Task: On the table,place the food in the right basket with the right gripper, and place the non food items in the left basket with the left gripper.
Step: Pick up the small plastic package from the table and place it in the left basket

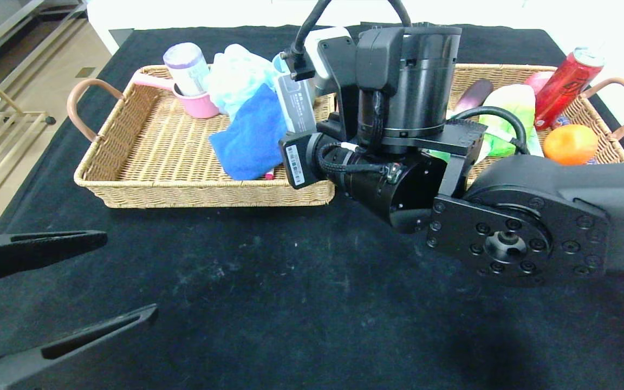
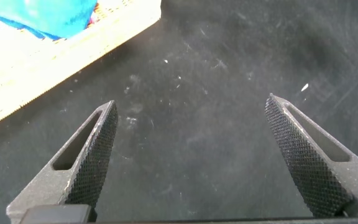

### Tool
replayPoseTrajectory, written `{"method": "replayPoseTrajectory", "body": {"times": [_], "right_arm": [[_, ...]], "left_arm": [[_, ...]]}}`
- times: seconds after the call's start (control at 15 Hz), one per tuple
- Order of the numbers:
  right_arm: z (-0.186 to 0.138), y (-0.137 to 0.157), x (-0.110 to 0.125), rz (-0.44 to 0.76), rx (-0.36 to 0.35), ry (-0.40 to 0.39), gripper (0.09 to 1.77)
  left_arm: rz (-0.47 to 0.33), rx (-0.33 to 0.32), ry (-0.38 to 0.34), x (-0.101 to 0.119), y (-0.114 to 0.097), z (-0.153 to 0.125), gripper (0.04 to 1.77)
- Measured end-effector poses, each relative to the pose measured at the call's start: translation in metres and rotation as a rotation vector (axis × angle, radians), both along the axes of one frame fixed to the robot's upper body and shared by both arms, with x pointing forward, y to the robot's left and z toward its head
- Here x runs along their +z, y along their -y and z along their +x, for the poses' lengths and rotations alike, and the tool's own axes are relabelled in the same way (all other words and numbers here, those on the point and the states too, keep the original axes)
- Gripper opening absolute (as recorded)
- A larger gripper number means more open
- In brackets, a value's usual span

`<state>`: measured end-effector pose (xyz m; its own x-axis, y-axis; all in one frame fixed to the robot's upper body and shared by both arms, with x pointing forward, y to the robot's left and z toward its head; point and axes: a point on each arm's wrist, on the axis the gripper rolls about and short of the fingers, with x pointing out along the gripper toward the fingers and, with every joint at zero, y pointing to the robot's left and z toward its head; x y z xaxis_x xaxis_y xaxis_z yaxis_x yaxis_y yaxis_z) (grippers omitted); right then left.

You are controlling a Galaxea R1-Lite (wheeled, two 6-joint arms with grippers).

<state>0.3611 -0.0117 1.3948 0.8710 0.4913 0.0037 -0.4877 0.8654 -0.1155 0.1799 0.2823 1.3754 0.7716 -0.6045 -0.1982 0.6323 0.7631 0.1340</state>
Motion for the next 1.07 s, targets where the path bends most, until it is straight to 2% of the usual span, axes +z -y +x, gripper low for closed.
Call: {"method": "replayPoseTrajectory", "body": {"times": [0.47, 1.07], "right_arm": [[0.016, -0.005, -0.012, -0.013, -0.022, 0.030, 0.66], [0.022, -0.006, -0.012, 0.023, -0.033, 0.069, 0.66]], "left_arm": [[0.008, 0.000, -0.014, -0.002, 0.001, 0.003, 1.72], [0.023, -0.002, -0.027, -0.006, 0.002, 0.004, 1.72]]}}
